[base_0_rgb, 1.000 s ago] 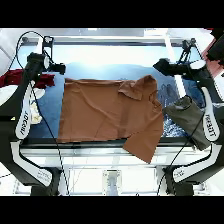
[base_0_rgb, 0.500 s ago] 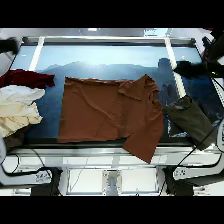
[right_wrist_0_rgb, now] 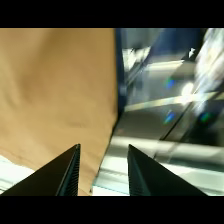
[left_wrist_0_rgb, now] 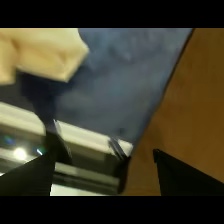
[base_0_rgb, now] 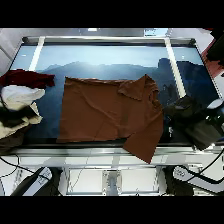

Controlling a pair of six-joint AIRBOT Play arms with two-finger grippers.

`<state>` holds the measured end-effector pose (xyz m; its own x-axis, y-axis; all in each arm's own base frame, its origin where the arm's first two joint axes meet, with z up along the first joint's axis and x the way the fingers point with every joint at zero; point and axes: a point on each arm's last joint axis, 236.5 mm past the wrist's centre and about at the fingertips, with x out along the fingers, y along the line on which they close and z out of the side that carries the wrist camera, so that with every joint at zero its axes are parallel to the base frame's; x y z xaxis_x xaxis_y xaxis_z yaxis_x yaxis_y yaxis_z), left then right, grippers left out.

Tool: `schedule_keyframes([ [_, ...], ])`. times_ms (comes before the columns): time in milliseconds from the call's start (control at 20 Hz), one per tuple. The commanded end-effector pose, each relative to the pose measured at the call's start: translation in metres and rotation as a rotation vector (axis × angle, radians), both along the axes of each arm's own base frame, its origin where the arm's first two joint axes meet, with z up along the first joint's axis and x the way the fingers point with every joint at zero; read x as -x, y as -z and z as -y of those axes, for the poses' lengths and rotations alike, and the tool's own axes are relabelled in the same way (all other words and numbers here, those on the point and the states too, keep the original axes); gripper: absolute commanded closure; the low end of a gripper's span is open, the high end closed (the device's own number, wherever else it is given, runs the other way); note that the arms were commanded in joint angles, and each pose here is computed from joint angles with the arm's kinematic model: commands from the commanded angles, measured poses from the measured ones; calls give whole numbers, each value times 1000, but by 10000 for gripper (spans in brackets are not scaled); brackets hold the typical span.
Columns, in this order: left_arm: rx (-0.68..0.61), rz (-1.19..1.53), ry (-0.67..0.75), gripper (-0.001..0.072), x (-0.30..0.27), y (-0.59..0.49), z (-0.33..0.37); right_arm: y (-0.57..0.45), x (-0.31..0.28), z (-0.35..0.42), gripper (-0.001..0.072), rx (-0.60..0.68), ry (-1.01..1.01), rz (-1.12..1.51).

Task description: Fold the shirts.

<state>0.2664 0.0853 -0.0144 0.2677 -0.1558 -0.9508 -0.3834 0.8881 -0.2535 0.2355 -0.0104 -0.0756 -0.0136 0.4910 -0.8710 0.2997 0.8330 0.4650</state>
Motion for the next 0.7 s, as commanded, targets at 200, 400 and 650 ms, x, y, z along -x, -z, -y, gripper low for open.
schedule_keyframes([
  [200,227,-137,-125,16,55,73,58,33,3,-38,356,-117,146,69],
  [400,249,-132,-125,16,54,72,62,32,-17,-34,360,-112,203,131],
  [650,282,-179,-150,16,65,76,70,37,-27,-23,377,-64,233,168],
])
